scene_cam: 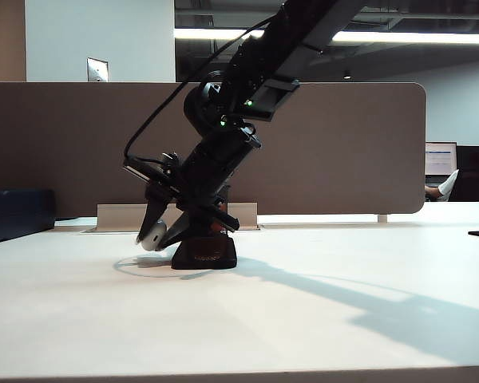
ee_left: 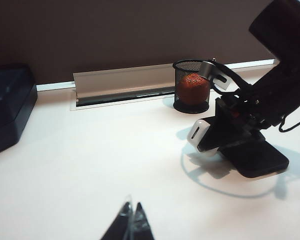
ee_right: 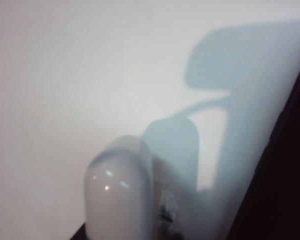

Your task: Find the wireless headphone case on the desktop and place it on the left side of the phone.

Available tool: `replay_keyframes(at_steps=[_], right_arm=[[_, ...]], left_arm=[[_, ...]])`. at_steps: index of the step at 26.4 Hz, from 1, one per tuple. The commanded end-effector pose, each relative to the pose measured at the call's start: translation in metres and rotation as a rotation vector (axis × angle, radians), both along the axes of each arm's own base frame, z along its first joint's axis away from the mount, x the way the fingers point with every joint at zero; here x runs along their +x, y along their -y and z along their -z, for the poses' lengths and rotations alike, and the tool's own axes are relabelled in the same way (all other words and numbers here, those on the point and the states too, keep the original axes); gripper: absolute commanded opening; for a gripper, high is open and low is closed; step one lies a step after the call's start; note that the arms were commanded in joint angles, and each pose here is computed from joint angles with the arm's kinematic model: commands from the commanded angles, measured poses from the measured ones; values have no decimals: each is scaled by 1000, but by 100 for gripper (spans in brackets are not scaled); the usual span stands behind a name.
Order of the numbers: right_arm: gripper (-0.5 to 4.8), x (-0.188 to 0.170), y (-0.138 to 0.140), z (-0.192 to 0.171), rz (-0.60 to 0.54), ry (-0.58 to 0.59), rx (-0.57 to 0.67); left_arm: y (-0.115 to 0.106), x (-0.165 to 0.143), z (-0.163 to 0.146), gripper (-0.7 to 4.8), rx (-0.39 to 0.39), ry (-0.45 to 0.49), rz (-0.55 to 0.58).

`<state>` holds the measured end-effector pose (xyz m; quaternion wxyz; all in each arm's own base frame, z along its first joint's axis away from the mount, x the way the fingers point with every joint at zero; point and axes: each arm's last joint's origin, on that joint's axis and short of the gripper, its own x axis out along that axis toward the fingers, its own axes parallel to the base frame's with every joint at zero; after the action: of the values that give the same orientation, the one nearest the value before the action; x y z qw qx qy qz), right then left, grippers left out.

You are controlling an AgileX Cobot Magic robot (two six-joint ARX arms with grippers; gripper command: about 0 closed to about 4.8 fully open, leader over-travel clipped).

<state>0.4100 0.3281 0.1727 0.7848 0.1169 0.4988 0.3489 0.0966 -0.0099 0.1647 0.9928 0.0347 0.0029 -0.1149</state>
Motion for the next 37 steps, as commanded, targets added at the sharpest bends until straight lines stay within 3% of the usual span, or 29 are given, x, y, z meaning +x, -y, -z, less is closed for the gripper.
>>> replay_keyframes(at_steps=[1, 10, 18, 24, 26, 29, 31, 37], right_arm=[[125, 0, -1, -3, -5, 6, 13], [179, -3, 1, -2, -1, -26, -12], [181, -1, 7, -16, 20, 5, -6], [178, 10, 31, -44, 78, 55, 16], [154, 12, 41, -56, 105, 77, 16], [54, 15, 60, -80, 128, 122, 22], [-9, 13, 84, -111, 120, 215, -3], [-9, -7, 127, -176, 185, 420, -138]], left_arm=[[0, 0, -2, -5, -1, 15, 6], [0, 0, -2, -5, -1, 14, 6], [0, 0, -2, -5, -1, 14, 6], [0, 0, -2, -5, -1, 15, 6], [0, 0, -2, -5, -1, 15, 6], [0, 0, -2, -5, -1, 15, 6], [0, 0, -2, -5, 0, 15, 6], [0, 0, -2, -5, 0, 15, 6]])
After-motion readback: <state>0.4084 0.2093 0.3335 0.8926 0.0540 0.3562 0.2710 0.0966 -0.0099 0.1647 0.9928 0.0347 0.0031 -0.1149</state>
